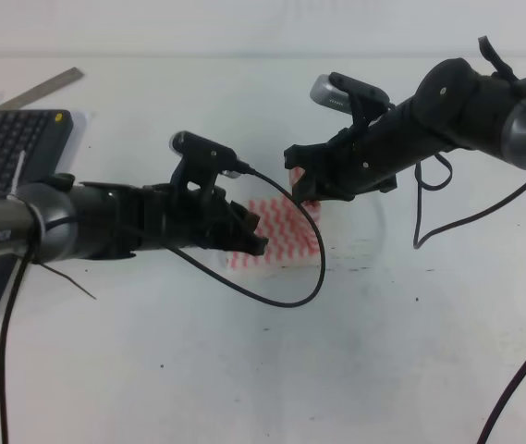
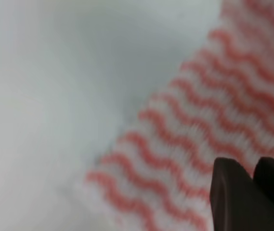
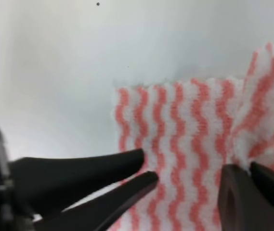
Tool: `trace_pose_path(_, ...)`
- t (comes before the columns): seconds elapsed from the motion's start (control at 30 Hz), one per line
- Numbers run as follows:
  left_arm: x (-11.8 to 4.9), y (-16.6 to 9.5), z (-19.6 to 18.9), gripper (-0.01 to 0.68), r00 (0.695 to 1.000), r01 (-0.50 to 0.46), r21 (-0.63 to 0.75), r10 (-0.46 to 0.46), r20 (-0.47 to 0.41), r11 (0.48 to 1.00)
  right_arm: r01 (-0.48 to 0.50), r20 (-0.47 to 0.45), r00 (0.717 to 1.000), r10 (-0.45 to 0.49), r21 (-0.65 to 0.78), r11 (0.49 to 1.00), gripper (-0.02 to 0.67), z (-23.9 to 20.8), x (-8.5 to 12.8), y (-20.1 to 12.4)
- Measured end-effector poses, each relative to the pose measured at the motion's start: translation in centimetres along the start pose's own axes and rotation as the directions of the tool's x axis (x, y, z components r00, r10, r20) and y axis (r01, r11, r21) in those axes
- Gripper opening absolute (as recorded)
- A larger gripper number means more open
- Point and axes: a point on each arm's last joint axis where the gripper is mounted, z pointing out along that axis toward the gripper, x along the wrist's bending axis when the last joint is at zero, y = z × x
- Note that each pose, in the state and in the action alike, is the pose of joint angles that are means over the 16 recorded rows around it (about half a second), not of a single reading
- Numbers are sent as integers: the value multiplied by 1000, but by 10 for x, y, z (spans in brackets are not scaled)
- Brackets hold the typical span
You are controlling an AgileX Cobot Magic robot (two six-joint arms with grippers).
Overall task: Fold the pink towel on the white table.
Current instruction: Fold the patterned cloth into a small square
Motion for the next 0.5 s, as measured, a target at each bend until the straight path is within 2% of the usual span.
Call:
trace_pose_path(0.27,2,6,-7,87,999,-10,-13,9,-34,1000,2,-2,1000,-2,6,1000,-12,-1,1,-1)
trace_pose_path(0.5,6,-1,-9,87,996,48,11,-47,-70,999,1,-2,1000,-1,19,1000,-12,1,0,-2)
